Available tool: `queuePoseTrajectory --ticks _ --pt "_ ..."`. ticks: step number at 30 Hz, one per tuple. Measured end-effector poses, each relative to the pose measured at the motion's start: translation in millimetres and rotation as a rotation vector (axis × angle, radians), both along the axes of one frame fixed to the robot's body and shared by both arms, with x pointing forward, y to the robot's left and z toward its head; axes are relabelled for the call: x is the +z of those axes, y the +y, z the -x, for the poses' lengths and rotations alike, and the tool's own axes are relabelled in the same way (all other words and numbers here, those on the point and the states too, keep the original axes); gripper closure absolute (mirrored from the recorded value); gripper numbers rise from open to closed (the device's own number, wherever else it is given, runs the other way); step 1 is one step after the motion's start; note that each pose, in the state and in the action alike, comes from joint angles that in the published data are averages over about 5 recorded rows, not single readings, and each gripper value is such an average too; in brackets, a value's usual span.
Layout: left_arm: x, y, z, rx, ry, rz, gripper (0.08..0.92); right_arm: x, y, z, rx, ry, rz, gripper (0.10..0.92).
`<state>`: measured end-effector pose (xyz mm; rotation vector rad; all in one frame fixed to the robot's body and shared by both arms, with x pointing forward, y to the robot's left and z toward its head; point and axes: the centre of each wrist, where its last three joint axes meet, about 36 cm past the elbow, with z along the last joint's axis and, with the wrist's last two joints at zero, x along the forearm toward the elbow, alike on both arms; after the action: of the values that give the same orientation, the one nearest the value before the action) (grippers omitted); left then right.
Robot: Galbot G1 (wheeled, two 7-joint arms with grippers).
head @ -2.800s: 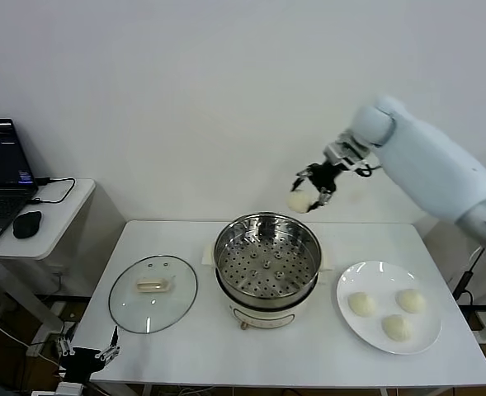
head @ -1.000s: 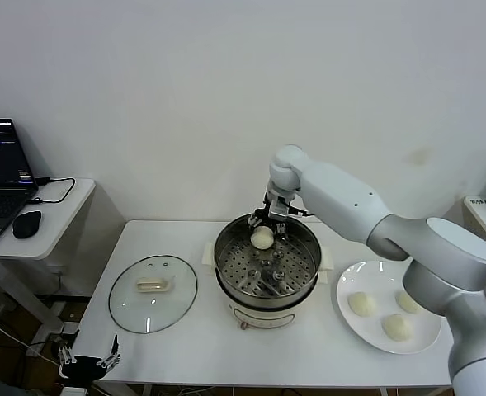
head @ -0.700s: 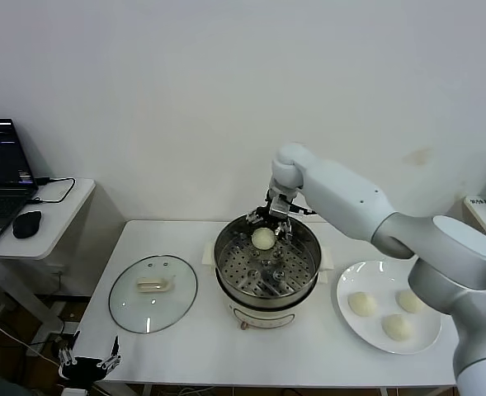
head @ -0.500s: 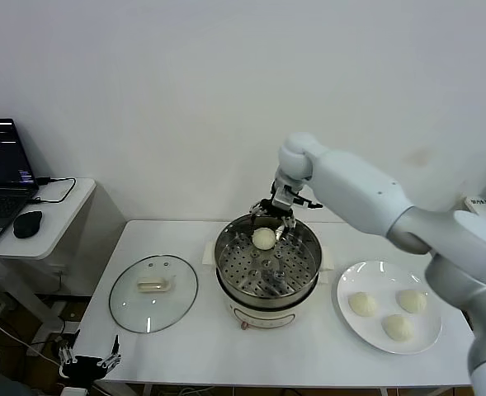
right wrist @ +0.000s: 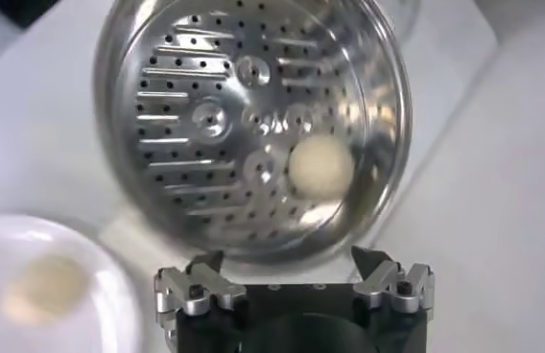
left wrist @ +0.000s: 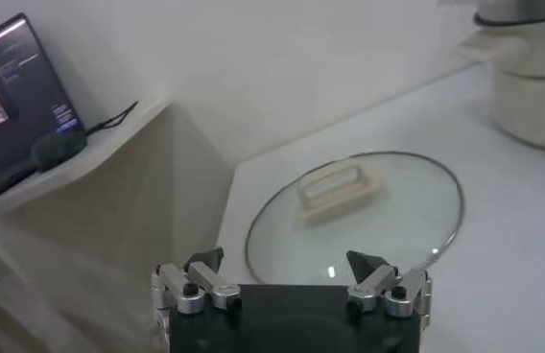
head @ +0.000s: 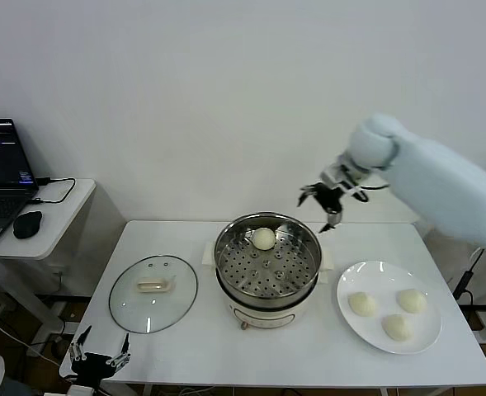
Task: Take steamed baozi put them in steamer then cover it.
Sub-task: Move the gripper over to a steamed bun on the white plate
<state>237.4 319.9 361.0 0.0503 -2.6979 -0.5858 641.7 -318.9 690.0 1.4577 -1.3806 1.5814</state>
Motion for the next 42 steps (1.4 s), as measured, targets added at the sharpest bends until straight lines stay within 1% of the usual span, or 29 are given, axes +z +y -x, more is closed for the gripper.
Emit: queuePoseTrajectory --ticks 7,16,29,42 --pt "5 -5 2 -0.009 -0.003 0.006 0.177 -20 -36 31 -0.133 0.04 0.015 0.2" --pt "5 -8 6 -0.005 0.004 0.006 0.177 -72 -57 50 -0.221 0.104 0.035 0.2" --pt "-3 -6 5 -0.002 0.02 -0.002 0.177 -143 -69 57 -0.29 0.151 0.049 0.199" --pt "-7 -2 2 -0.004 0.031 -0.009 0.177 -191 -66 55 -0.299 0.174 0.042 0.2"
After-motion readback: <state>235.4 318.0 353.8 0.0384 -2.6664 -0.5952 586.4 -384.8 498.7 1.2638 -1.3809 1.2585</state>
